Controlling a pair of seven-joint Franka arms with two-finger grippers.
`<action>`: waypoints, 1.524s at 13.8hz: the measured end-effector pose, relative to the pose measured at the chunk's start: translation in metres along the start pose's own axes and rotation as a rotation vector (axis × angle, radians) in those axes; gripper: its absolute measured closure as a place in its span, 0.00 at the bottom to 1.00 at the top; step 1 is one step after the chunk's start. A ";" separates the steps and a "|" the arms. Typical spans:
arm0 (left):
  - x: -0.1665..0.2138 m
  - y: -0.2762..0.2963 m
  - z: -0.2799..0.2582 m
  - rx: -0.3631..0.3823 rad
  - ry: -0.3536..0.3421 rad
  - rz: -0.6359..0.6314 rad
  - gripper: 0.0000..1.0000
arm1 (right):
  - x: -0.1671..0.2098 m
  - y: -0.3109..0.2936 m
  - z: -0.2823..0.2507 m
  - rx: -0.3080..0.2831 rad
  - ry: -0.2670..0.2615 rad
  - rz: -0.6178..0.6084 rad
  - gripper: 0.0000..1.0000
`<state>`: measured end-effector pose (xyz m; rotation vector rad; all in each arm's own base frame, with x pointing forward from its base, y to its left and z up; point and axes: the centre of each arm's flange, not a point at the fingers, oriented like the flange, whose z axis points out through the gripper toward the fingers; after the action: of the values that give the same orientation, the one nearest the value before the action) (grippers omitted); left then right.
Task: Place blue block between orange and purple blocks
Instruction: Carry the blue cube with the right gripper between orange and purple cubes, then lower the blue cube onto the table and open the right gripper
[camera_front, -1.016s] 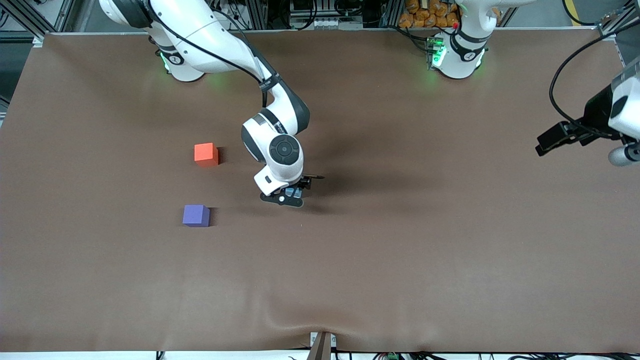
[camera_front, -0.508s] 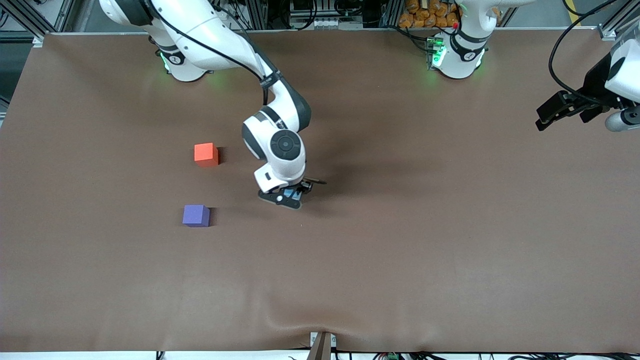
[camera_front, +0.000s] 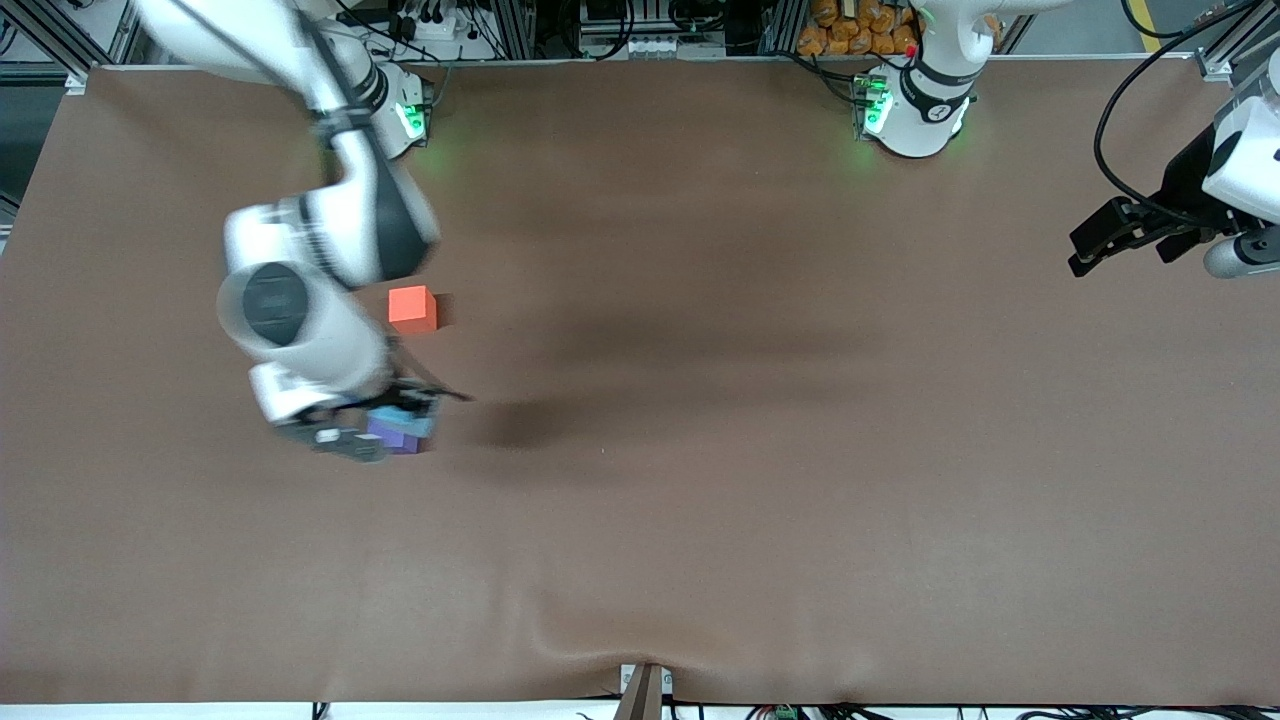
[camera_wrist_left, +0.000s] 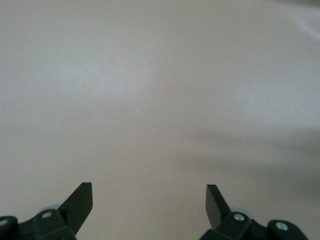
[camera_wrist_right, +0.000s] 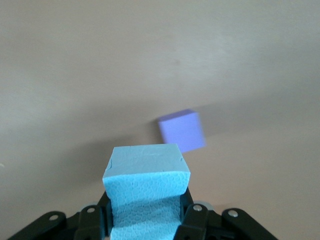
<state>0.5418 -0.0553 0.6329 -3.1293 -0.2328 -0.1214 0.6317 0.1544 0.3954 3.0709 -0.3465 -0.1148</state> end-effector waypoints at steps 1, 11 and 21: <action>0.002 0.000 0.001 -0.002 0.009 0.008 0.00 | -0.001 0.029 0.011 0.006 -0.038 -0.064 0.48; 0.005 0.001 0.004 -0.005 0.019 0.014 0.00 | -0.085 0.045 0.130 0.018 -0.063 -0.303 0.48; 0.010 0.005 0.011 -0.006 0.016 0.019 0.00 | -0.077 0.044 0.186 0.002 -0.011 -0.312 0.48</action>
<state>0.5529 -0.0584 0.6224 -3.1349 -0.2026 -0.1467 0.5322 0.1213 0.2177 3.1014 0.1346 -0.1428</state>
